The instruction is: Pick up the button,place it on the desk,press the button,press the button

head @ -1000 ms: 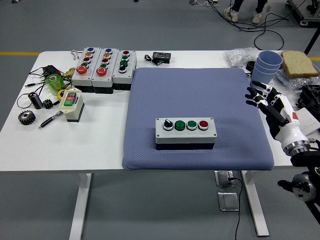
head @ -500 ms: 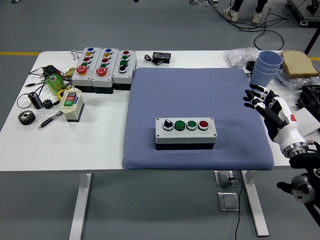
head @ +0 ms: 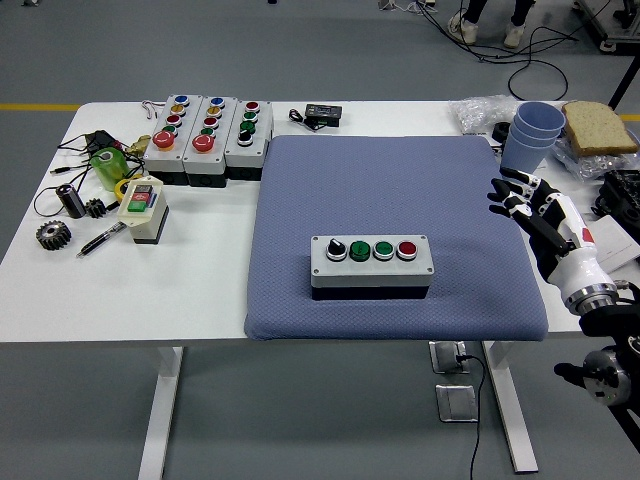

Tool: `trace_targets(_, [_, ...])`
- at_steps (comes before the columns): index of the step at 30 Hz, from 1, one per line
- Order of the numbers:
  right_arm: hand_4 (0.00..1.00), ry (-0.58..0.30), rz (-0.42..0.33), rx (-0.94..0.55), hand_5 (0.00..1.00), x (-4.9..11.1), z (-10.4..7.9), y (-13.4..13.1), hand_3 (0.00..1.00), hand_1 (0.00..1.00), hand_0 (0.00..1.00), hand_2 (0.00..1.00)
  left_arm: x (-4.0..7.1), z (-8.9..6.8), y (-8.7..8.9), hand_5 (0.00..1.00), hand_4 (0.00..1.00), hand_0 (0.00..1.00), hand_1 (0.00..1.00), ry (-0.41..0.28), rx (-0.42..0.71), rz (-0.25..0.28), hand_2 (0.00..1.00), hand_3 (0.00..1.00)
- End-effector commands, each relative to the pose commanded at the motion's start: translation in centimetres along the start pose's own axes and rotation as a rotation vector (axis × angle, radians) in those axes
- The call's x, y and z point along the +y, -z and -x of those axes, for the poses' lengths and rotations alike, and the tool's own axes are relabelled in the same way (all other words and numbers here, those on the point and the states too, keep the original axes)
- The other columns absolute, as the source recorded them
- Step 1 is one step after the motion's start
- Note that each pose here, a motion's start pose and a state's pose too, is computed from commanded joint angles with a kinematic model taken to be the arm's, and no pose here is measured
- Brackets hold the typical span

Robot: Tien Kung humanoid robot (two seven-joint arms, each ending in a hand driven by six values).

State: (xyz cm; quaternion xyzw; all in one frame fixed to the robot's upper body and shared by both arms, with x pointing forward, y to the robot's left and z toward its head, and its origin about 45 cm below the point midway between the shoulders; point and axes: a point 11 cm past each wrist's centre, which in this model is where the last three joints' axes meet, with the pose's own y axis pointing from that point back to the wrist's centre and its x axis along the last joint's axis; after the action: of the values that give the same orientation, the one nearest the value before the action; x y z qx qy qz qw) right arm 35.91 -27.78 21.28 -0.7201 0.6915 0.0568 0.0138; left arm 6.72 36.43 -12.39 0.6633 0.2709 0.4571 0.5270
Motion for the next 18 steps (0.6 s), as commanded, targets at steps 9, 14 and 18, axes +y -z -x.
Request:
trace_targets(9, [0.806,-0.002,-0.001,-0.002,0.309,0.01,-0.05,0.02,0.685,0.638,0.698,0.699,0.00,-0.05,-0.05,0.643,0.342,0.623,0.657,0.000,-0.004,0.001,0.677,0.590])
trace_targets(14, [0.805,-0.005,0.002,-0.004,0.308,0.03,-0.09,-0.04,0.683,0.638,0.698,0.699,0.00,-0.06,-0.04,0.642,0.341,0.625,0.658,0.000,-0.005,0.000,0.678,0.591])
trace_targets(18, [0.805,-0.004,0.004,-0.008,0.308,0.06,0.02,-0.18,0.683,0.638,0.698,0.699,0.00,-0.08,-0.05,0.642,0.341,0.625,0.658,-0.001,-0.005,0.001,0.678,0.591])
